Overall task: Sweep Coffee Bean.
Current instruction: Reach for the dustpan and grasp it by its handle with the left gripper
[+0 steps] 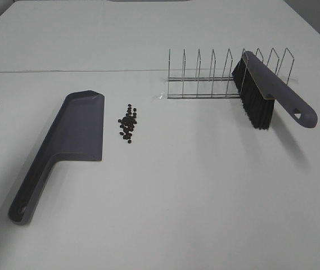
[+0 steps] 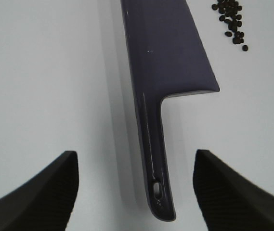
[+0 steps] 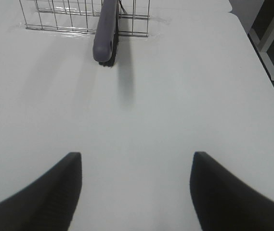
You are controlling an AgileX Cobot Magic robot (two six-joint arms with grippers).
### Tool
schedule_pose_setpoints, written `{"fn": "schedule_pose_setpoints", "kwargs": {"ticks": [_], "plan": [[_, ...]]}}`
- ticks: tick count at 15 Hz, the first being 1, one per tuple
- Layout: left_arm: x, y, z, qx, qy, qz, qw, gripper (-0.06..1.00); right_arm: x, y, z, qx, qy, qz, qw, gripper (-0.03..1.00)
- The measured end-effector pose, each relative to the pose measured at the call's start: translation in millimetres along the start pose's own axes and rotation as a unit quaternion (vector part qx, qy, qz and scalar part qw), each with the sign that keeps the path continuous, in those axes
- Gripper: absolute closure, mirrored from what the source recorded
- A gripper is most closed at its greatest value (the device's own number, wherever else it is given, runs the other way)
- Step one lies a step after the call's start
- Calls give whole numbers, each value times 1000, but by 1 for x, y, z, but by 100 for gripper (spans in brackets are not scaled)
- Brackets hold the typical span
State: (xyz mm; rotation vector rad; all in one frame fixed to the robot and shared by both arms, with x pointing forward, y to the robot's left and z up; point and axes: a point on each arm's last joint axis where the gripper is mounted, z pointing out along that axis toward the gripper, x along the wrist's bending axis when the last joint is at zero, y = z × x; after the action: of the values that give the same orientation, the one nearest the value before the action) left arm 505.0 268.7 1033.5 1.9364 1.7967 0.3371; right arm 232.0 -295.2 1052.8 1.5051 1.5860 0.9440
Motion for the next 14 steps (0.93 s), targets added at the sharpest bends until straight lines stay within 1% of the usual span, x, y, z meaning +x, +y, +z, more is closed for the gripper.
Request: {"fn": "schedule_pose_setpoints", "kwargs": {"ticks": [3,5,6,8,9,11,14], "plan": [[6,-4,40,70,4,-34,997,30,0,0,0,0,0,0,1000,35],[8,-7,58,97,7,-50,994,30,0,0,0,0,0,0,1000,35],[8,-9,67,107,8,-50,993,30,0,0,0,0,0,0,1000,35],[-2,-12,82,124,7,-39,992,30,0,0,0,0,0,0,1000,35],[-9,-16,93,134,19,-38,990,30,0,0,0,0,0,0,1000,35],[-8,-17,102,136,33,-52,989,30,0,0,0,0,0,0,1000,35],[-10,-22,117,151,37,-54,986,30,0,0,0,0,0,0,1000,35]]}}
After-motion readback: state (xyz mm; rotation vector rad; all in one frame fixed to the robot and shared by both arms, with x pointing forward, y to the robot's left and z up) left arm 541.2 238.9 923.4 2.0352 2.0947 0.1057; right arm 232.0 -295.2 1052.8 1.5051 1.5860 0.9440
